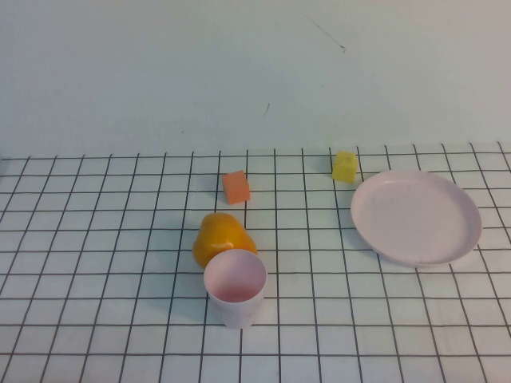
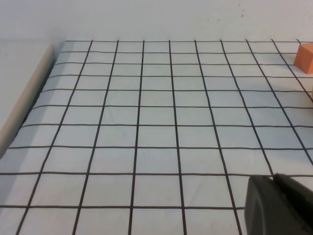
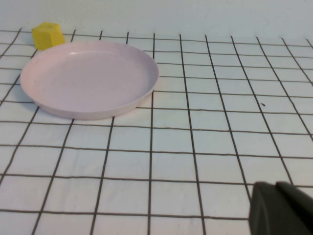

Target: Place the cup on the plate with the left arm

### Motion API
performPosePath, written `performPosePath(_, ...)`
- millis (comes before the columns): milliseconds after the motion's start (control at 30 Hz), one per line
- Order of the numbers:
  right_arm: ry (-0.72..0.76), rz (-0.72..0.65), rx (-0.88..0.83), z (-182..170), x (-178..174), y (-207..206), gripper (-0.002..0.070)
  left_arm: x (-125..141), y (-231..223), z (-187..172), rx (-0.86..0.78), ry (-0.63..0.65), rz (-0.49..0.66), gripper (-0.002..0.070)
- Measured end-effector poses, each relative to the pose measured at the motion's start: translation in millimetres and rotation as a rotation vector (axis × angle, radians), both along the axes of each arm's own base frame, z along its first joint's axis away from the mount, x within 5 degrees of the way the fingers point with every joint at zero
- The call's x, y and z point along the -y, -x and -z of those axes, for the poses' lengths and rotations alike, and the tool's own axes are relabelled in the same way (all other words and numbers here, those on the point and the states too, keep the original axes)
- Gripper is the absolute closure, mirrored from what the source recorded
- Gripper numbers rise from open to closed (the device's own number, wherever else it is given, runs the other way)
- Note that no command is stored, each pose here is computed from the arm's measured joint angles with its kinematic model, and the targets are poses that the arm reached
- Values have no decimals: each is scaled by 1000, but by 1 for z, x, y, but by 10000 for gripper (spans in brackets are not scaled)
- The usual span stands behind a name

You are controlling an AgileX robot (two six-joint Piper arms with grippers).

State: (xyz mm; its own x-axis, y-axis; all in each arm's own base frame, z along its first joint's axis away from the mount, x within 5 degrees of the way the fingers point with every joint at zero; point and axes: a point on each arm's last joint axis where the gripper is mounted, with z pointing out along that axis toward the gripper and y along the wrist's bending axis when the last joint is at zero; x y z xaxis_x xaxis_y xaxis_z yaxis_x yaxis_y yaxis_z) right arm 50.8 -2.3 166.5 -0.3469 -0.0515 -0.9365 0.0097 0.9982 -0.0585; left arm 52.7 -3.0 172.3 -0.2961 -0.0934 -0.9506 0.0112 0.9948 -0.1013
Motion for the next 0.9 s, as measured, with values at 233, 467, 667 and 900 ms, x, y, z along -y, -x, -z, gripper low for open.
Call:
performPosePath(233,0,0,0,0,0,0,678,0,0,0,0,0,0,677)
performPosePath(467,0,0,0,0,0,0,678,0,0,0,0,-12,0,677)
performPosePath(667,0,0,0,0,0,0,678,-2,-3,-11,137,-79,-8,677)
performPosePath(900,0,0,0,0,0,0,678,-1,0,-53,610,-74,-17,677)
